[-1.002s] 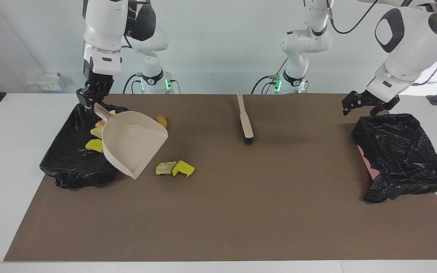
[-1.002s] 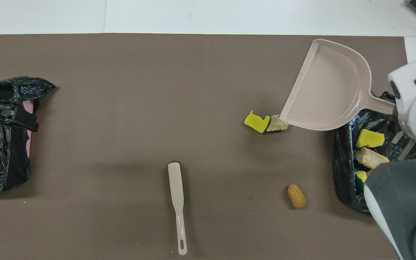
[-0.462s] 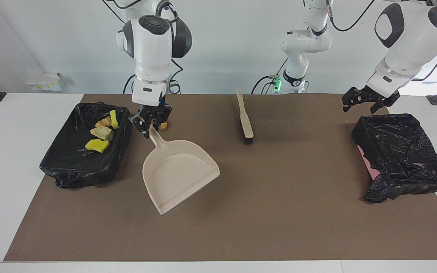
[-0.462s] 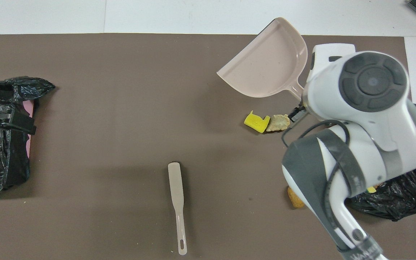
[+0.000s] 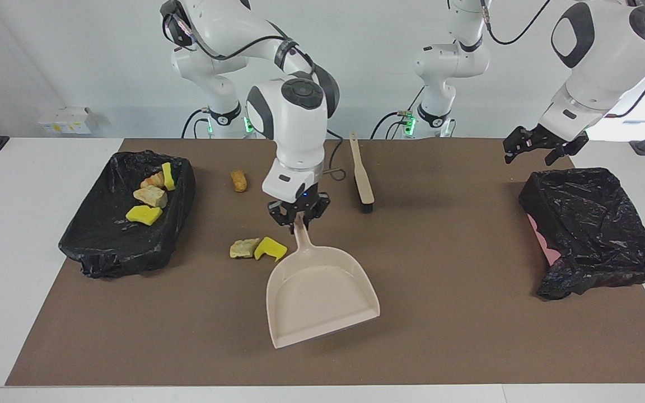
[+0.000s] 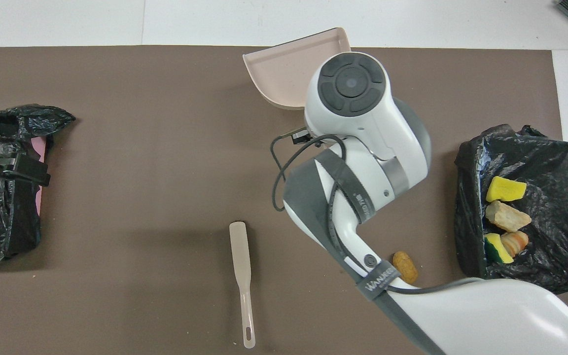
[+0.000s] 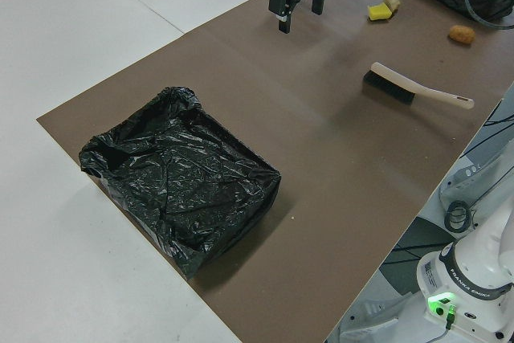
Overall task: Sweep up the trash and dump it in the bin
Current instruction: 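Bring the empty dustpan back and set it on the table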
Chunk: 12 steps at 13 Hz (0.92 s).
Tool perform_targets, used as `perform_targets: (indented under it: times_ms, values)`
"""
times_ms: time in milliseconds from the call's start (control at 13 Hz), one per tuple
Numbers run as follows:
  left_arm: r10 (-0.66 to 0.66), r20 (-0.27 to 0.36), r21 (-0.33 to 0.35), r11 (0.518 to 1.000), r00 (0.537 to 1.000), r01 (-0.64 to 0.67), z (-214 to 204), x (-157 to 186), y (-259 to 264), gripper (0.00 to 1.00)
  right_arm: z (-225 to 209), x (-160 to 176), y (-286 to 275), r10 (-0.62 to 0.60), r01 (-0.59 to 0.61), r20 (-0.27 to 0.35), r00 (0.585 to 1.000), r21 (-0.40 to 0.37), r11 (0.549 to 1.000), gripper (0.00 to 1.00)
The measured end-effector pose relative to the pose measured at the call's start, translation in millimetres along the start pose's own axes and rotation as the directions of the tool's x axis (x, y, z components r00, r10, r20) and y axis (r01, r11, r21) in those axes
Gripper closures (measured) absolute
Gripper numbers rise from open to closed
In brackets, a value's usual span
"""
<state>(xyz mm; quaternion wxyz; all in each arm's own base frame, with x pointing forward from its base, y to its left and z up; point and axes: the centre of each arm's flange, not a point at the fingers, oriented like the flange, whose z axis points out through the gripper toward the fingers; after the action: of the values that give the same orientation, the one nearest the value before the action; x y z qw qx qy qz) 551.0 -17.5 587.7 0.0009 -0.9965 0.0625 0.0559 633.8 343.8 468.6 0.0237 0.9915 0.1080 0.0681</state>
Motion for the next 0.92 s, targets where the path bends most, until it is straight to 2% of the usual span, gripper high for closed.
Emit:
perform_targets:
  times_ms: [231,539,847,925]
  values:
    - [0.001,0.004,0.000,1.000,1.000,-0.001,1.7,-0.4,0.7,0.00,28.3,8.5,-56.3,0.110,-0.109,-0.008,0.994,0.084,0.990,0.69]
    - [0.003,0.005,0.000,1.000,1.000,-0.003,2.3,-0.9,1.7,0.00,68.4,7.0,-96.2,0.147,-0.147,0.010,0.989,0.162,0.976,0.69]
    - [0.005,0.014,0.000,1.000,1.000,-0.005,6.9,-5.1,3.3,0.00,93.3,-4.3,-123.4,0.133,-0.138,0.039,0.990,0.162,0.977,0.69]
    - [0.005,0.016,0.000,1.000,1.000,-0.005,8.3,-6.9,3.7,0.00,93.7,-5.0,-123.0,0.132,-0.138,0.045,0.990,0.158,0.978,0.62]
